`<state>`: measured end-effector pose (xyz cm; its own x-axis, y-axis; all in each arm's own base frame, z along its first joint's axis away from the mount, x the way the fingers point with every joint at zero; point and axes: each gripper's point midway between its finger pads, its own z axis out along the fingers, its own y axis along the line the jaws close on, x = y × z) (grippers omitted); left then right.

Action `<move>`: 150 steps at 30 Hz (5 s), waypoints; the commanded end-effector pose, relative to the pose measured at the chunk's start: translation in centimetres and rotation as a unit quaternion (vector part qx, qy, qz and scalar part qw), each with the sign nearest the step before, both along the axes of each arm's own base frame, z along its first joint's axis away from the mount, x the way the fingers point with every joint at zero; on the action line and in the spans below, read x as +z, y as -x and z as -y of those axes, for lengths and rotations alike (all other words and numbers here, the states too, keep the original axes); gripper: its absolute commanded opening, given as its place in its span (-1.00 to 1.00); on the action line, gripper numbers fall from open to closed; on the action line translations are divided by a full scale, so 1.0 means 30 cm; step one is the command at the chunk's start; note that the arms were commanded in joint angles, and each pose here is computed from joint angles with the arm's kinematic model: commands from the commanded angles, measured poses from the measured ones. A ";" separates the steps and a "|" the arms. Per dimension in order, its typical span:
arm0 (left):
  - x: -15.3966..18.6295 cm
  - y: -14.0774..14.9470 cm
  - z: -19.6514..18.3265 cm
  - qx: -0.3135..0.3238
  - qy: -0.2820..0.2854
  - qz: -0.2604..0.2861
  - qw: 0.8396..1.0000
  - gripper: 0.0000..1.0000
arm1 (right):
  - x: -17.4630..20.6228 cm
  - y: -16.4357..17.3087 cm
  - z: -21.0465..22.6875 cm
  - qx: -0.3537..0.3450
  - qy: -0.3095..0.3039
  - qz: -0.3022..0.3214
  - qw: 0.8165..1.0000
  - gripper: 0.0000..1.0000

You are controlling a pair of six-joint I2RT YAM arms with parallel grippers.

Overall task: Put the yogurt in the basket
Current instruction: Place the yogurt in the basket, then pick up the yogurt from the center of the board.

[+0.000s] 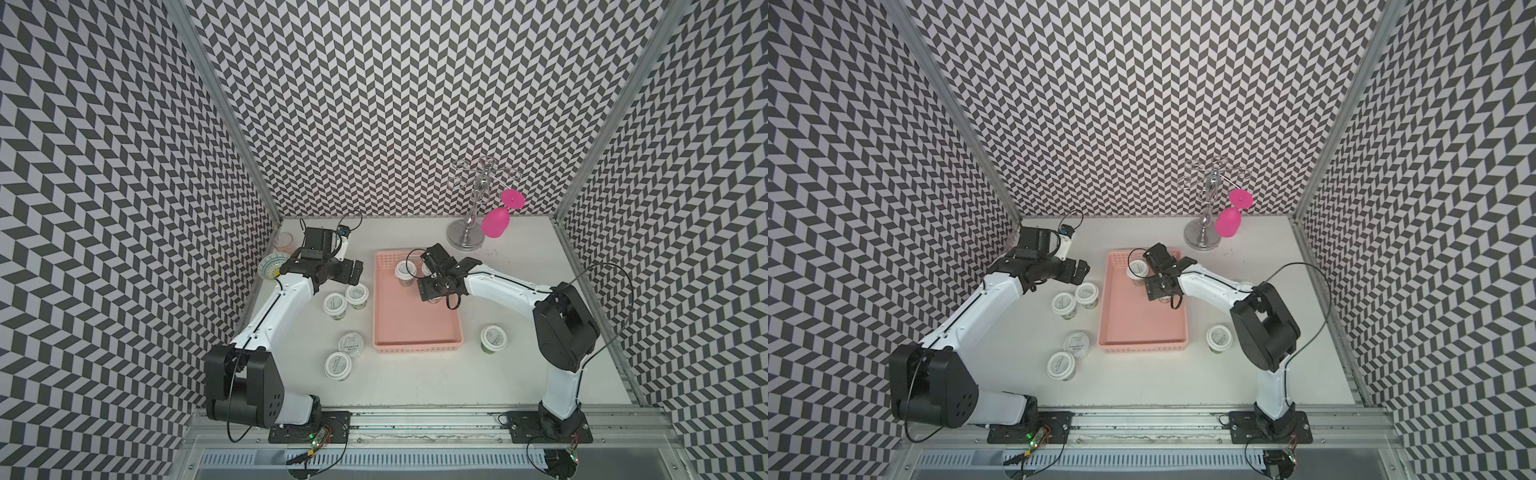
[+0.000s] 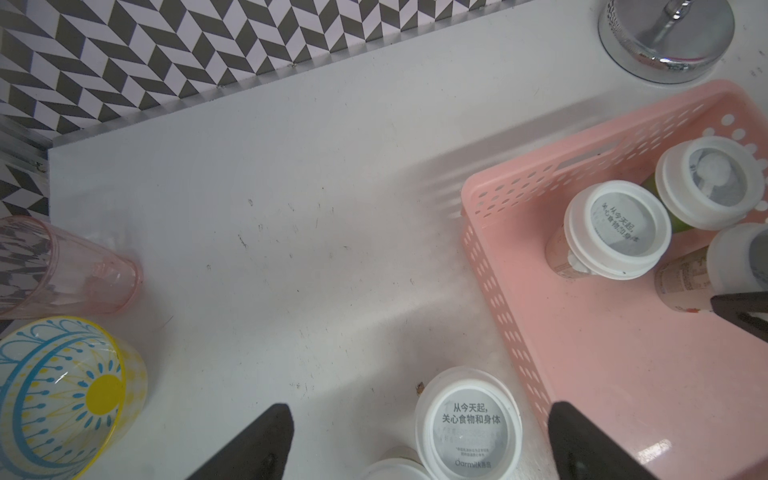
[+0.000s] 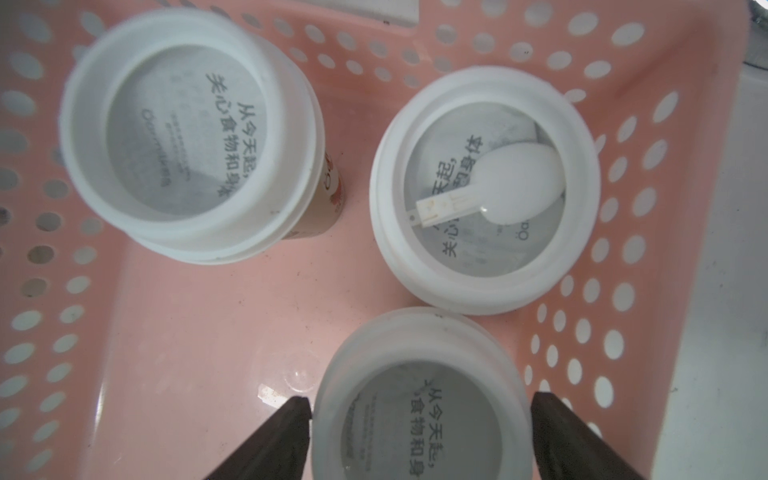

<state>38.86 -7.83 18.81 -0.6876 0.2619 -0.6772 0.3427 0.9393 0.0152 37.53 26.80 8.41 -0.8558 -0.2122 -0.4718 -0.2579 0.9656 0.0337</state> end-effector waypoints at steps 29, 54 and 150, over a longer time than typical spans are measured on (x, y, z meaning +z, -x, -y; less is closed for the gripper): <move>-0.007 0.066 0.066 -0.064 0.026 -0.004 0.998 1.00 | 0.320 0.000 0.158 -0.027 0.015 0.108 0.994 0.95; -0.144 0.156 0.061 -0.107 -0.015 -0.040 0.993 1.00 | 0.335 0.042 0.491 -0.118 0.020 0.188 0.975 0.99; -0.390 0.103 0.082 -0.064 -0.075 -0.150 0.984 0.89 | 0.286 0.069 0.536 -0.122 0.041 0.204 0.970 0.99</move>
<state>35.06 -9.94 6.38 -0.8108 0.4456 -0.3795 0.4725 0.8810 0.0250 34.99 10.72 15.77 -0.6706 -0.0913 -0.7362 -0.0056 0.9930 -0.1180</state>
